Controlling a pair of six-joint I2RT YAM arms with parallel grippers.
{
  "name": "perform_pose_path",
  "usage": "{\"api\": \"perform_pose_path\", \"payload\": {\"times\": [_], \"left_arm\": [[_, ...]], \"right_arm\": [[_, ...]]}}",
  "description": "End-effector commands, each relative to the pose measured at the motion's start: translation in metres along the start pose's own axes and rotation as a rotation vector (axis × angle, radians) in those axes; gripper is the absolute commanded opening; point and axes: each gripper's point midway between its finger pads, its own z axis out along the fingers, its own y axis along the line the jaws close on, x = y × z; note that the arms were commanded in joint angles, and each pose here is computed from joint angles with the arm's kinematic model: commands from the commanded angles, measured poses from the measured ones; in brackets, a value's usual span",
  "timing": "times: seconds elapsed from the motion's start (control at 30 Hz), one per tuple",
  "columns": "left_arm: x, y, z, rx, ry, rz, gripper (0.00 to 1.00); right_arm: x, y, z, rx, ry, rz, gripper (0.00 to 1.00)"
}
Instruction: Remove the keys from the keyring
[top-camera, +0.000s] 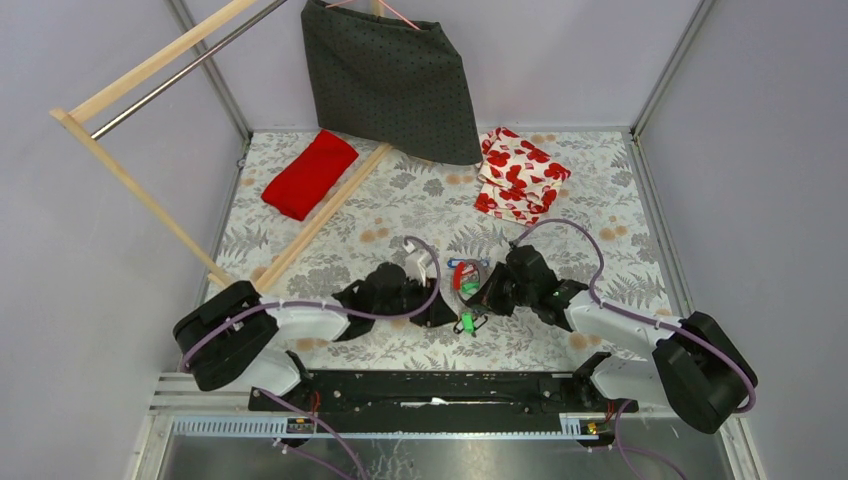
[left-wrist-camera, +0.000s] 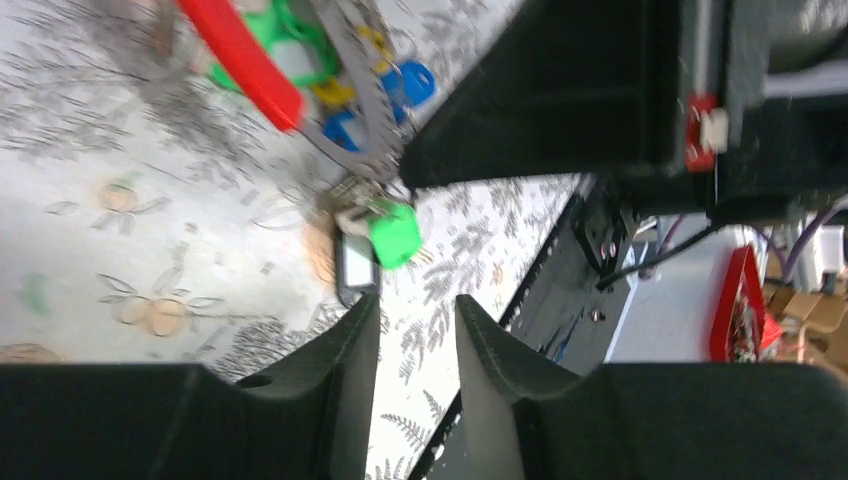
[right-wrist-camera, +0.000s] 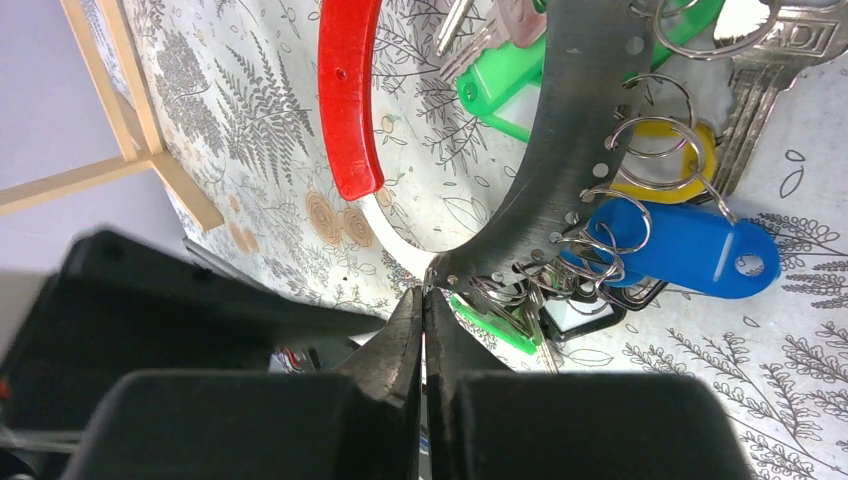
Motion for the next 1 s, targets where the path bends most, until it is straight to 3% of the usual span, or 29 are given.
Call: {"api": "perform_pose_path", "payload": {"times": [0.0,0.13,0.33,0.97], "left_arm": [[-0.012,-0.018,-0.002,0.034,-0.173,0.211,0.33],[-0.022,-0.023,-0.015,0.06,-0.332,0.317,0.3],[-0.025,-0.029,-0.01,0.027,-0.392,0.499,0.28],[-0.03,-0.039,0.014,0.003,-0.472,0.593,0.23]], "right_arm": [[-0.006,0.02,-0.001,-0.054,0.006,0.019,0.0],[-0.007,0.022,-0.002,-0.054,0.007,0.036,0.0],[-0.009,0.026,-0.003,-0.044,0.002,0.103,0.0],[-0.022,0.027,-0.013,0.002,-0.077,0.286,0.0]]}}
